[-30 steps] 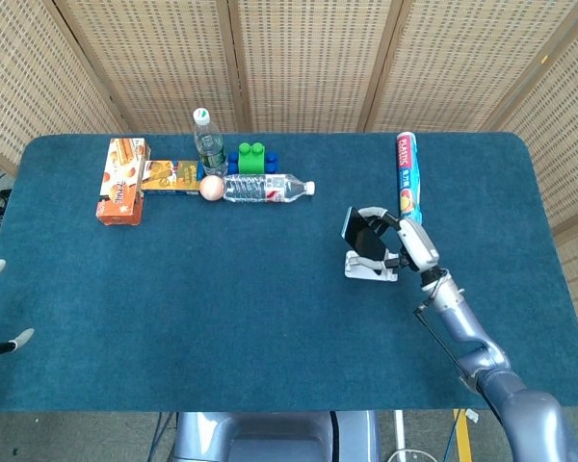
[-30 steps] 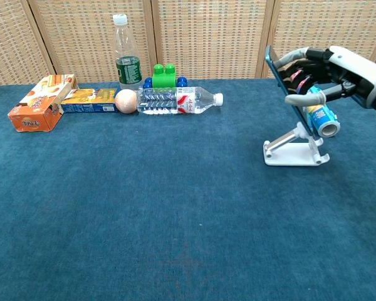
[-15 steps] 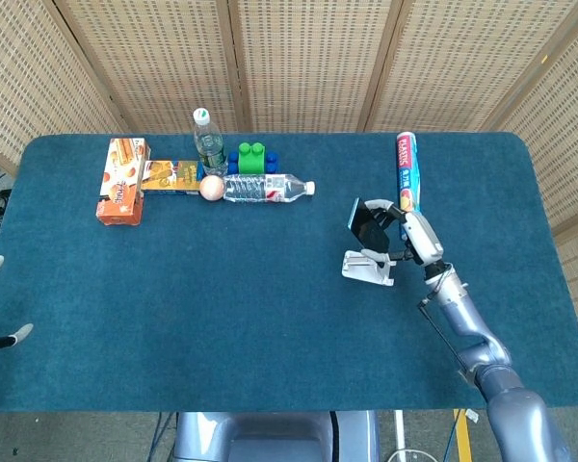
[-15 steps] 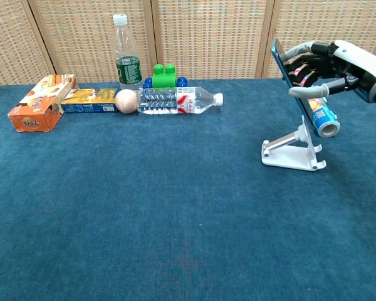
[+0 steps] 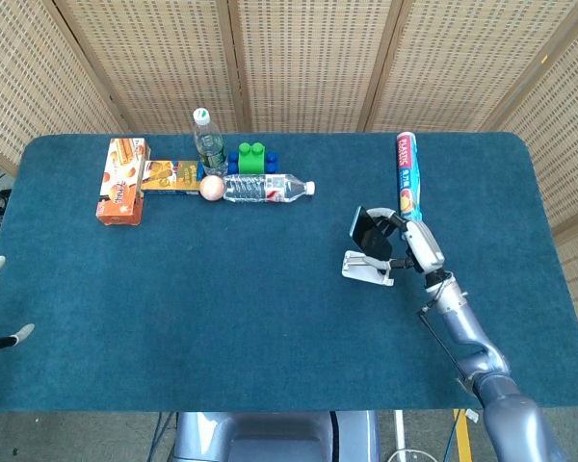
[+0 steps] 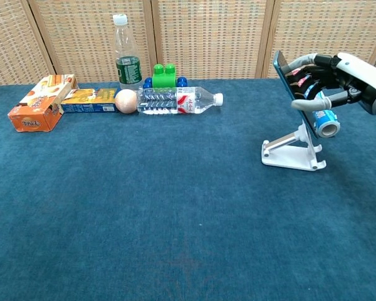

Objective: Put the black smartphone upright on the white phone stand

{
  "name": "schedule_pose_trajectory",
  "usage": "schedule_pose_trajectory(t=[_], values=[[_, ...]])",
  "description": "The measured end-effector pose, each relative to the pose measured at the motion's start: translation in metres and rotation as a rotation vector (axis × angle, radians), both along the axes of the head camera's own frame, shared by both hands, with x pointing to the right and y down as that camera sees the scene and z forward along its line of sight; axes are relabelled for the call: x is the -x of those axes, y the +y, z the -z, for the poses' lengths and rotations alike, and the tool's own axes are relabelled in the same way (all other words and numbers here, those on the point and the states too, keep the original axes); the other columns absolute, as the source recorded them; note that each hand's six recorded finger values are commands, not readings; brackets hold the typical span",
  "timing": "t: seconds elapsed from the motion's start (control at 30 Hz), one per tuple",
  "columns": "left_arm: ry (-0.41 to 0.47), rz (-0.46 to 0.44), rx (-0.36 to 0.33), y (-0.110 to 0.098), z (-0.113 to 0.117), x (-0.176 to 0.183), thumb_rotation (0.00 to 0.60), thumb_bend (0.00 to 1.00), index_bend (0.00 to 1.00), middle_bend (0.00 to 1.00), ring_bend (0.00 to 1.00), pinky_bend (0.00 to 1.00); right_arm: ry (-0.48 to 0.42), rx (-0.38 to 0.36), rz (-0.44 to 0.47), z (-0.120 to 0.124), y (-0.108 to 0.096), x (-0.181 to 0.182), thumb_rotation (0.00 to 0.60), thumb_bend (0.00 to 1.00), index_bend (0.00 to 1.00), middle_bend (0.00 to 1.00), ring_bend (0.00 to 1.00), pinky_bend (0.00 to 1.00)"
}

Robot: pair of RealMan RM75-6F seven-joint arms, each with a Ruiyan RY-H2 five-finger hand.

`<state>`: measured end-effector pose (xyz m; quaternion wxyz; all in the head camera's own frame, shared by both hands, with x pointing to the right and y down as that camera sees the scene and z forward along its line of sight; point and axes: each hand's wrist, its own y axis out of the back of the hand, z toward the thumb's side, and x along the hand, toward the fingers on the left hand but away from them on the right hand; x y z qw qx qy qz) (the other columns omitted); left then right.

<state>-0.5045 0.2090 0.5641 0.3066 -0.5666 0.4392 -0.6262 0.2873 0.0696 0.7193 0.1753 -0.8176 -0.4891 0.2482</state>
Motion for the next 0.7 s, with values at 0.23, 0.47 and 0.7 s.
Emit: schedule_pose_trajectory(t=[0.23, 0.47, 0.7], values=[[-0.004, -0.002, 0.003, 0.0, -0.001, -0.001, 0.6, 0.0, 0.0, 0.0, 0.0, 0.0, -0.018, -0.026, -0.062, 0.0, 0.006, -0.003, 0.6, 0.85, 0.41, 0.48, 0.48, 0.47], [-0.007, -0.002, 0.003, 0.0, -0.002, -0.001, 0.6, 0.0, 0.0, 0.0, 0.0, 0.0, -0.013, -0.04, -0.089, -0.004, 0.014, -0.002, 0.6, 0.85, 0.41, 0.47, 0.46, 0.47], [-0.009, -0.002, 0.005, 0.0, -0.003, -0.001, 0.6, 0.0, 0.0, 0.0, 0.0, 0.0, 0.005, -0.019, -0.094, -0.01, 0.019, -0.004, 0.6, 0.84, 0.41, 0.45, 0.45, 0.46]])
